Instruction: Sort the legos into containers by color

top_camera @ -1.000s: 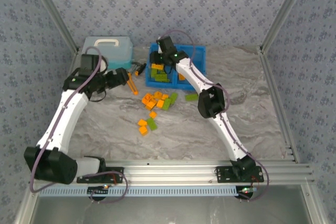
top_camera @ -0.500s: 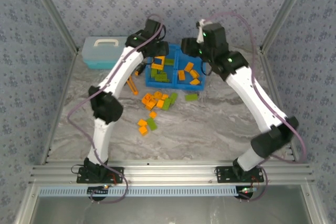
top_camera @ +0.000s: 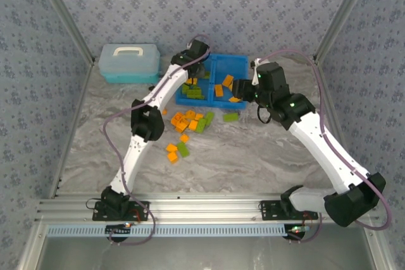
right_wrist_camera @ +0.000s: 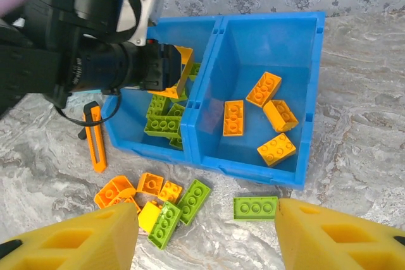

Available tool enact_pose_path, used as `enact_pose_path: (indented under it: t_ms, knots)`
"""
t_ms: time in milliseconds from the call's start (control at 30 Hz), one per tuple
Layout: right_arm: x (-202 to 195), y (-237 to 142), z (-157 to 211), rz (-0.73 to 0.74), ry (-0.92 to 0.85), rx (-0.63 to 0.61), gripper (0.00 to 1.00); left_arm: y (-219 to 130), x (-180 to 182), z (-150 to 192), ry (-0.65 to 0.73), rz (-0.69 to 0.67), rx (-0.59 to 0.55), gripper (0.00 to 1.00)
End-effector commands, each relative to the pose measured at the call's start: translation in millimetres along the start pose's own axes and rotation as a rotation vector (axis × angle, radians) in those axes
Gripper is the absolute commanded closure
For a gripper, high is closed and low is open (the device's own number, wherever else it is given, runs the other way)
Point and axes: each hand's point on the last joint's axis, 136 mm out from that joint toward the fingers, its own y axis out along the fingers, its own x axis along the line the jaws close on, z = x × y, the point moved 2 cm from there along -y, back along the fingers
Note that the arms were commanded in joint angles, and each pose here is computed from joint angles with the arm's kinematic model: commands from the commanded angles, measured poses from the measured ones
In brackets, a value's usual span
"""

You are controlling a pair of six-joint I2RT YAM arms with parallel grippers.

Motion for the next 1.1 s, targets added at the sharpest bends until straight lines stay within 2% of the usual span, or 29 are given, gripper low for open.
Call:
enact_pose_path:
  t_ms: [0,333,433,533,600,733,900,1067]
  knots:
    - [-2.4,-4.4,5.3,0.005,0.001,0.01,0.38,14.3,-1.8,-5.3,0.03,-0.031,-0.053,0.64]
    - [-5.3,-2.9,10.2,0.012,-0.005,0.03,0.36,42.7,-7.8,10.7,0.019,-0.01,-0.028,0.64]
    - [-5.8,-3.6,9.6,0.013,-0.006,0.027,0.36,48.9,-7.2,17.7,0.013,-0.013,-0.009,0.73]
    - [-5.4,-3.9,9.8,0.011,-0.004,0.028,0.36,48.0,-8.5,17.9,0.005,-0.004,-0.005,0.89]
    - [-5.3,-4.1,9.7,0.01,-0.003,0.029,0.36,41.4,-10.7,12.2,-0.006,0.015,-0.014,0.94]
    - [-5.3,-5.7,8.8,0.009,0.005,0.024,0.36,6.7,-13.9,-17.0,-0.036,0.064,-0.075,0.96]
    - [-6.5,-9.7,8.2,0.012,0.013,0.015,0.36,-72.0,-7.6,-64.8,-0.101,0.117,-0.184,0.97]
    - [-10.3,-14.8,9.3,0.024,0.036,0.003,0.33,-145.1,-14.7,-76.7,-0.15,0.179,-0.218,0.98]
